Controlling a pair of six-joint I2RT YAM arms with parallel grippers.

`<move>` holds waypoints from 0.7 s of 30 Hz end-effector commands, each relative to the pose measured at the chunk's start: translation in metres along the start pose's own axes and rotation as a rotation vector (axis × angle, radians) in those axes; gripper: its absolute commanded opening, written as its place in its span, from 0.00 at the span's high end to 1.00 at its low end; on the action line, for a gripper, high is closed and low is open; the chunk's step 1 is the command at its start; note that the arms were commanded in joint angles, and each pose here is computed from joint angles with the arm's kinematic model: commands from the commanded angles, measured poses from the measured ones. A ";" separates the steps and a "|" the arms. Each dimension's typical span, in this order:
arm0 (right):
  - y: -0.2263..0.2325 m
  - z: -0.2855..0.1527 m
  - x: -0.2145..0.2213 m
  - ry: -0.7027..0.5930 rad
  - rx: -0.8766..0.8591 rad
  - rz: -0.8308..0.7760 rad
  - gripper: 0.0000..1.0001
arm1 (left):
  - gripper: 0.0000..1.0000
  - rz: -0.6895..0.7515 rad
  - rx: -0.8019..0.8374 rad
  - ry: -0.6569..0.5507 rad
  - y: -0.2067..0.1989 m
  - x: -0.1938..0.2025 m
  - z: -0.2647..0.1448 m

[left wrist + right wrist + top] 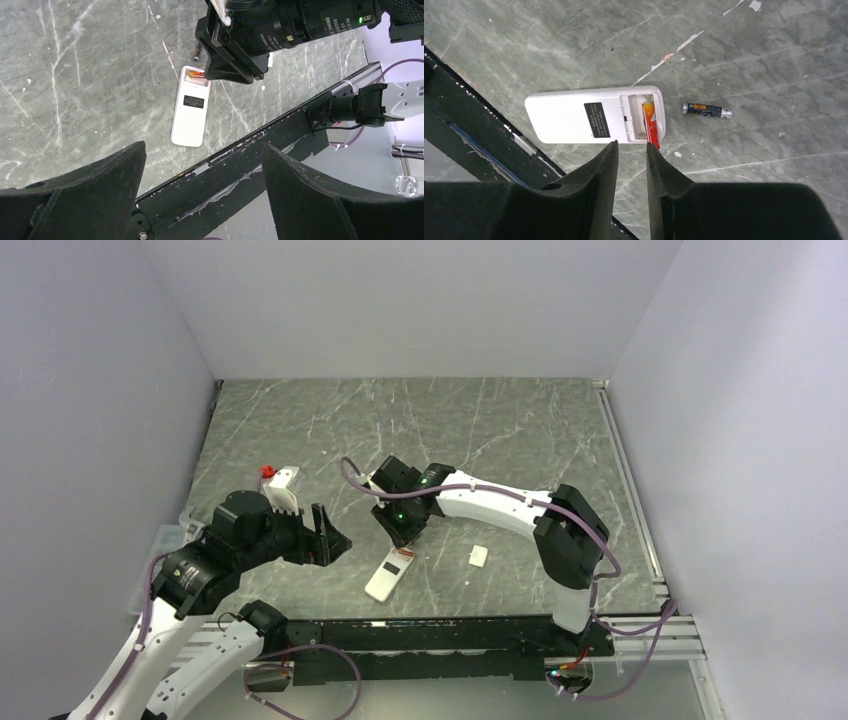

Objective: Load the batteries into the remote control

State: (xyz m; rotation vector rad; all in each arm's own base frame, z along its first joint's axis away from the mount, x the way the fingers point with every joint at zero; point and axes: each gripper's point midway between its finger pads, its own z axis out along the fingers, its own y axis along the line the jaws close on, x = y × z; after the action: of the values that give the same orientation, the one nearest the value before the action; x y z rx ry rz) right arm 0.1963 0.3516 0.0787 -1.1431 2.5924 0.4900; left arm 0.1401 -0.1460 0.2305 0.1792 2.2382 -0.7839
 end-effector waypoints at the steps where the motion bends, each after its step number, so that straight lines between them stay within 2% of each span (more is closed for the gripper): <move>1: 0.001 -0.003 -0.014 -0.067 0.011 0.021 0.69 | 0.10 0.005 0.003 -0.034 -0.001 -0.008 0.002; 7: -0.005 0.005 -0.012 -0.046 0.034 0.005 0.60 | 0.10 0.006 0.003 -0.031 -0.001 -0.007 0.002; 21: -0.010 0.025 0.004 0.022 0.039 -0.003 0.61 | 0.10 0.007 0.004 -0.039 -0.001 -0.008 0.001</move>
State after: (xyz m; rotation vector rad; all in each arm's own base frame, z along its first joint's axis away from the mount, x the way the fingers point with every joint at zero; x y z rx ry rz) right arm 0.2014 0.3502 0.0532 -1.1340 2.6307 0.4238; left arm 0.1408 -0.1453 0.2305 0.1757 2.2370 -0.7782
